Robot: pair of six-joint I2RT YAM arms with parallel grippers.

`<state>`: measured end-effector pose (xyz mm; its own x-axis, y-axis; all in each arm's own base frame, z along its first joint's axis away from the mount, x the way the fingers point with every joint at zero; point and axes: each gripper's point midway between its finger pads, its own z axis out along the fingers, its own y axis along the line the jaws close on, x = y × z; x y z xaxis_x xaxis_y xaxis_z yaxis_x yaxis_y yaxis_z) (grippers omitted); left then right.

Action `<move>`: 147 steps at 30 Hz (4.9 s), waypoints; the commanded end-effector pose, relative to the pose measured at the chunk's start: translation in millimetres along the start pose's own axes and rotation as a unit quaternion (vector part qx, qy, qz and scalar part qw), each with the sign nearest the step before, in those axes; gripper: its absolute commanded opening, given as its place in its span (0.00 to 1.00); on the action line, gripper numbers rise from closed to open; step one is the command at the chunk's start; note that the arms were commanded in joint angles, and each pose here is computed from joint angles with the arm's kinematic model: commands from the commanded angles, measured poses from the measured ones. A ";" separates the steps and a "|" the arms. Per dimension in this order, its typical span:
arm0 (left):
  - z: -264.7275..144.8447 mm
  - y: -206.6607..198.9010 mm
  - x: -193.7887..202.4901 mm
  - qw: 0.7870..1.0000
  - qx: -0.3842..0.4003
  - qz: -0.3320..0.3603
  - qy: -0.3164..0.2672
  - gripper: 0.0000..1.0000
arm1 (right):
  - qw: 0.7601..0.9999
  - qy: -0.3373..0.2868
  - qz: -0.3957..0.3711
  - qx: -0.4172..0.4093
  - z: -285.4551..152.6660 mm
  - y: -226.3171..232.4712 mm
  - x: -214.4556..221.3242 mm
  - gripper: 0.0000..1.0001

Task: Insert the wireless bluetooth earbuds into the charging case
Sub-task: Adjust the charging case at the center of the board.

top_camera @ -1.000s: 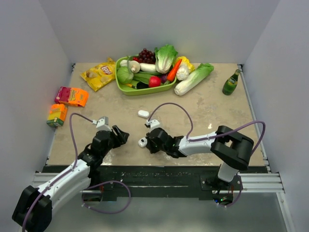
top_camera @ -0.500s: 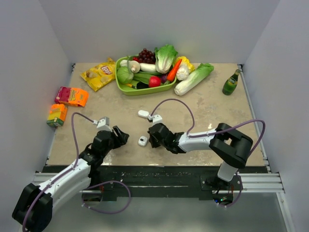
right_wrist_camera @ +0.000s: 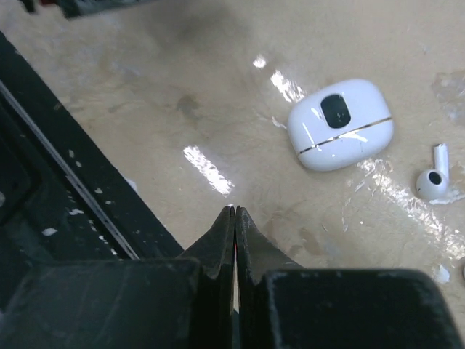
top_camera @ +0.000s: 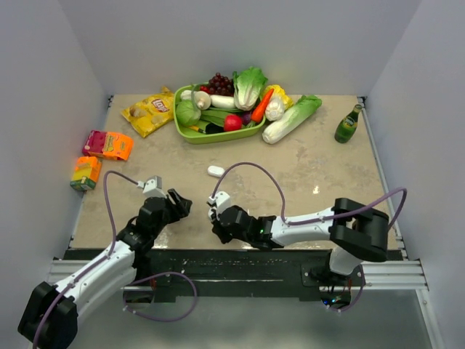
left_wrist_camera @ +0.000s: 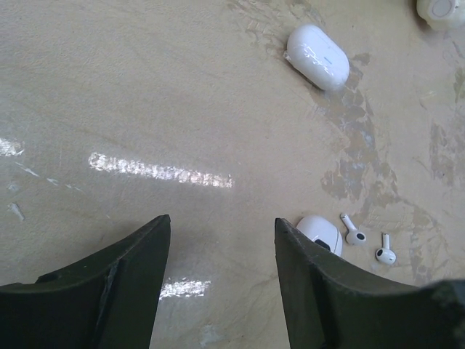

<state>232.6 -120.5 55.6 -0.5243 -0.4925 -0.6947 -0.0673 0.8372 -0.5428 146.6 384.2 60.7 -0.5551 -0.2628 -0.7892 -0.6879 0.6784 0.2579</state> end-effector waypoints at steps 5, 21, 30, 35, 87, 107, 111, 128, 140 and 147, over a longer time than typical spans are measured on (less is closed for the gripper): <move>-1.7 5.3 0.6 1.000 -0.005 0.002 -0.008 0.64 | 1.000 -0.004 0.001 0.025 31.9 3.4 -9.8 0.00; -1.7 2.8 6.8 1.000 0.008 0.011 0.006 0.65 | 0.993 -0.005 0.021 0.116 42.2 -58.0 -2.2 0.00; 0.5 -0.1 8.0 1.000 0.012 0.018 0.012 0.66 | 0.991 -0.006 0.019 0.133 33.1 -73.3 4.3 0.00; 1.5 -1.3 9.4 0.999 0.015 0.024 0.018 0.68 | 0.989 -0.011 0.026 0.143 29.0 -83.1 3.2 0.00; 4.0 -7.3 16.5 0.998 0.032 0.032 0.036 0.73 | 0.992 -0.020 0.038 0.118 43.5 -92.5 -9.2 0.00; 39.0 -95.6 3.3 0.980 0.088 0.166 0.072 1.00 | 0.986 -0.161 0.036 0.035 -98.1 -63.6 -96.9 0.42; 41.0 -111.0 3.5 0.968 0.119 0.207 0.081 0.98 | 0.987 -0.155 0.028 0.042 -107.7 -69.9 -87.5 0.42; 34.8 -93.3 73.8 0.951 0.059 0.246 0.178 0.00 | 0.982 -0.181 0.028 0.049 -132.1 -82.2 -78.9 0.43; 48.4 -85.9 103.1 0.959 0.022 0.225 0.173 0.00 | 0.982 -0.174 0.037 0.060 -131.1 -86.6 -73.6 0.43; 59.6 -79.7 94.0 0.959 -0.020 0.238 0.153 0.00 | 0.982 -0.173 0.040 0.066 -131.7 -89.8 -71.9 0.42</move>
<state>234.3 -262.3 17.2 -0.7246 0.0175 -0.6890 0.2680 0.9282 -0.2582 183.2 257.6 165.6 -0.4057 0.0043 -0.9140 -0.5936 0.7592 0.2670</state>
